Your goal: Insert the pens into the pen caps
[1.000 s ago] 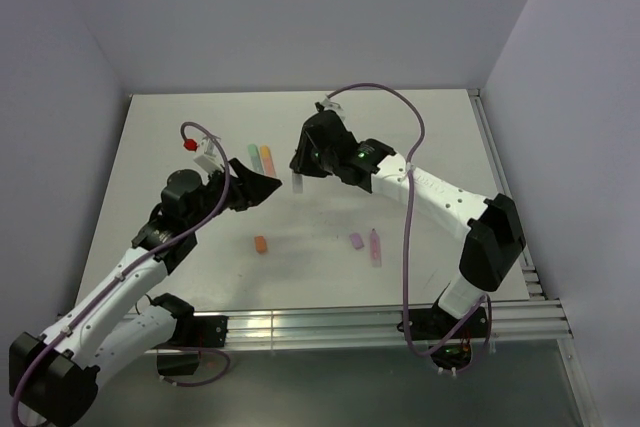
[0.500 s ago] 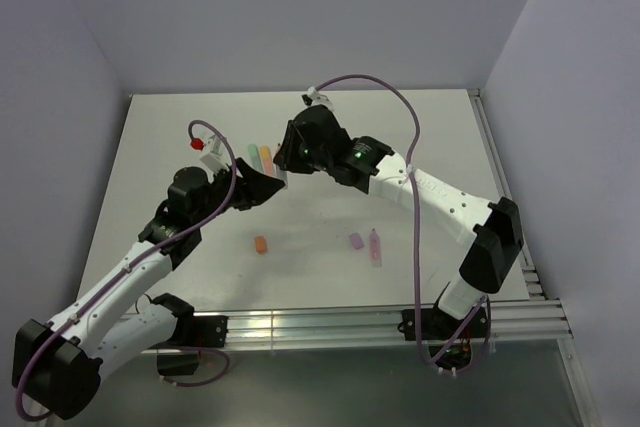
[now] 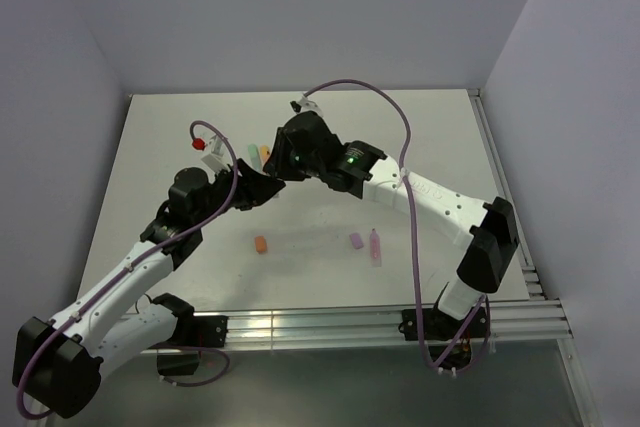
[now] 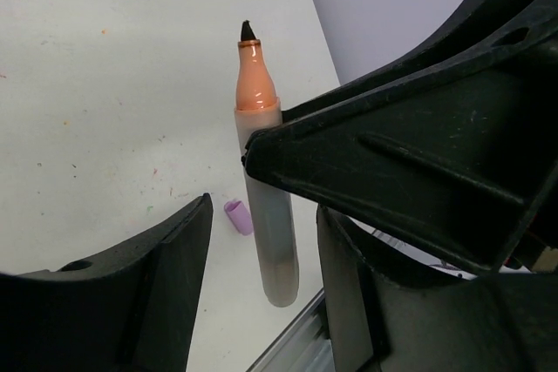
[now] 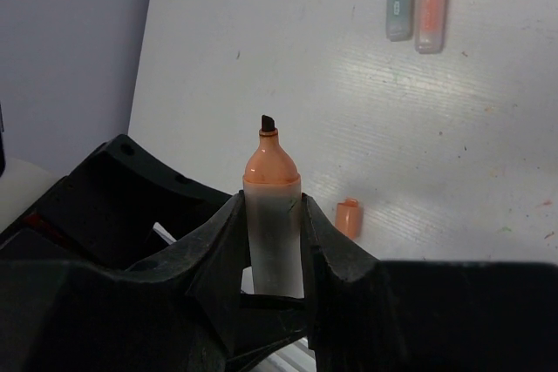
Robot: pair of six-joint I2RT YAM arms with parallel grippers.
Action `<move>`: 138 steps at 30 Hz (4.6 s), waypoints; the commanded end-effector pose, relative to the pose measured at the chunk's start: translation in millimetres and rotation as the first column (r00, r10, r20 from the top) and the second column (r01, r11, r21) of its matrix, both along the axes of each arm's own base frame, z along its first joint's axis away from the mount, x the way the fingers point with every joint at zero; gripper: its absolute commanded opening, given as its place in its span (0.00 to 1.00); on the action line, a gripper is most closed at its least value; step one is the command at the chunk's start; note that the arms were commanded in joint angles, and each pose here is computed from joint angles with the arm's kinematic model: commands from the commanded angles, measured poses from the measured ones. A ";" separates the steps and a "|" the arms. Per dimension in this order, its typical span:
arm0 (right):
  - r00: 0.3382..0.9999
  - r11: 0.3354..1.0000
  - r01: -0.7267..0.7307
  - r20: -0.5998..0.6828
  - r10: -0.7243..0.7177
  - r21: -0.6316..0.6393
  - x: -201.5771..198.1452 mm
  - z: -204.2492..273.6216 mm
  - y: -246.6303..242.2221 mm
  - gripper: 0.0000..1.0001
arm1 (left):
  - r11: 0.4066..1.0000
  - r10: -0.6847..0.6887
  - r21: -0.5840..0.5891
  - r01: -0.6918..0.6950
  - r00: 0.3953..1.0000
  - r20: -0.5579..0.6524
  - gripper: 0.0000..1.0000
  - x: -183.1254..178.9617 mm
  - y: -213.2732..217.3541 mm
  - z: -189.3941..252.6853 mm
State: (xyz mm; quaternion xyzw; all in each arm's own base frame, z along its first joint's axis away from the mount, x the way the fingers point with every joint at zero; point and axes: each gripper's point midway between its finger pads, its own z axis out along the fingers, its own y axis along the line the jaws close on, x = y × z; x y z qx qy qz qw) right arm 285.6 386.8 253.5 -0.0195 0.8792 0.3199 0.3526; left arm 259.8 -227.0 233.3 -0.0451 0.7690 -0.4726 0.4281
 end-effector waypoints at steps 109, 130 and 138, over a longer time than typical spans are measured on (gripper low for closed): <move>0.986 0.925 -0.139 -0.136 0.097 -0.353 -63.4 -224.7 52.5 0.07 | 0.848 0.499 0.177 -0.499 0.865 0.045 0.00 4.5 123.3 63.6; 0.990 0.893 -0.108 -0.126 0.059 -0.437 -57.3 -214.3 -9.0 0.06 | 0.851 0.495 0.183 -0.492 0.868 0.034 0.00 6.1 121.4 57.1; 0.987 0.890 -0.133 -0.142 0.077 -0.435 -65.8 -209.4 -16.1 0.08 | 0.854 0.492 0.179 -0.488 0.870 0.028 0.00 5.8 120.2 54.6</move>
